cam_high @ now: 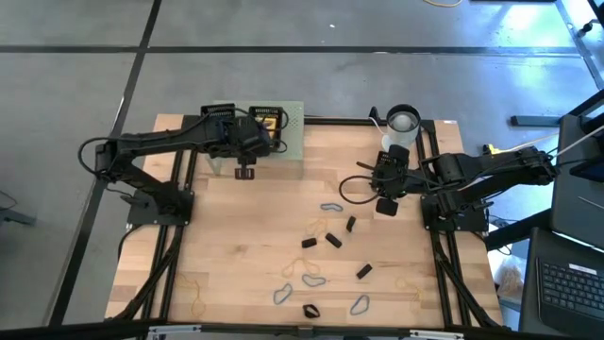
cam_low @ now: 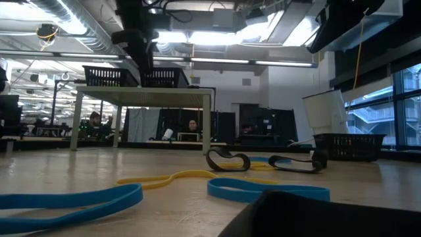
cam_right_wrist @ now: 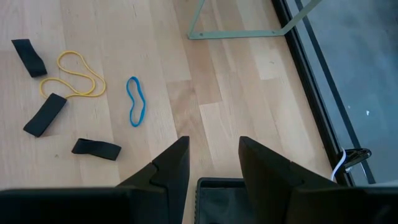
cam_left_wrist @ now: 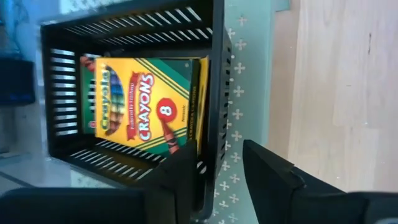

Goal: Pick & Place Office Desk Supplies
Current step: Put the left black bin on the shelf

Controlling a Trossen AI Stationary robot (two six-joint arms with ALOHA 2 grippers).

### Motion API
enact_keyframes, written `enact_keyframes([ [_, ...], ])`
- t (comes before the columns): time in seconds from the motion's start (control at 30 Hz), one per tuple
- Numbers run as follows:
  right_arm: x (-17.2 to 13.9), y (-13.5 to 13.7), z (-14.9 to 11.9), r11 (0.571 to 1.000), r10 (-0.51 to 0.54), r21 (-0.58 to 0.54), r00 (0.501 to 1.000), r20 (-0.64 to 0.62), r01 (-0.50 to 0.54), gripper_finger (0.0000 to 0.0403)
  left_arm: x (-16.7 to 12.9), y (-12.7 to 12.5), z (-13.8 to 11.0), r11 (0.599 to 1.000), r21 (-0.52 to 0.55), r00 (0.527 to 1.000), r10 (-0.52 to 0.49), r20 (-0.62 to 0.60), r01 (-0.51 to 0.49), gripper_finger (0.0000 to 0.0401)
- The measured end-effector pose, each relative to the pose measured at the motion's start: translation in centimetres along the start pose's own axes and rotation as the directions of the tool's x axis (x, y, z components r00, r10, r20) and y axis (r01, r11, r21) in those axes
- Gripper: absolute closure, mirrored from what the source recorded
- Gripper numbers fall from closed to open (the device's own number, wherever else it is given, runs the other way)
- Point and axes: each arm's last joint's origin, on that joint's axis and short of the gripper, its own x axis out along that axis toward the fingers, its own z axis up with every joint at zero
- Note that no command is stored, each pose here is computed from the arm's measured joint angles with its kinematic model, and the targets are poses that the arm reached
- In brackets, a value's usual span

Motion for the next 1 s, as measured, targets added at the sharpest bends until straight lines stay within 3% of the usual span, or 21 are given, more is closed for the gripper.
enact_keyframes([
  [0.2,0.0,0.0,0.0,1.000,-0.003,0.000,1.000,0.000,0.003,0.0263,-1.2,-0.4,-0.2,1.000,0.003,0.999,0.014,0.042,-0.014,0.0269],
  [0.4,0.0,-0.2,0.1,0.997,-0.071,-0.027,0.997,0.017,0.072,0.0263,-2.1,-0.5,0.4,0.996,-0.089,0.989,0.042,0.143,-0.029,0.0271],
  [0.6,0.0,-0.1,0.1,0.997,-0.024,-0.071,1.000,0.014,0.025,0.0263,-2.6,-0.1,1.6,0.974,-0.224,0.961,0.105,0.255,-0.047,0.0270],
  [0.8,0.0,0.2,0.2,0.995,0.071,-0.067,0.997,0.009,-0.071,0.0263,-2.8,0.1,2.5,0.913,-0.400,0.931,0.081,0.357,0.074,0.0245],
  [1.0,0.0,0.5,0.2,0.987,0.148,-0.066,0.989,-0.003,-0.148,0.0263,-2.3,0.1,3.1,0.830,-0.540,0.924,0.091,0.373,0.137,0.0203],
])
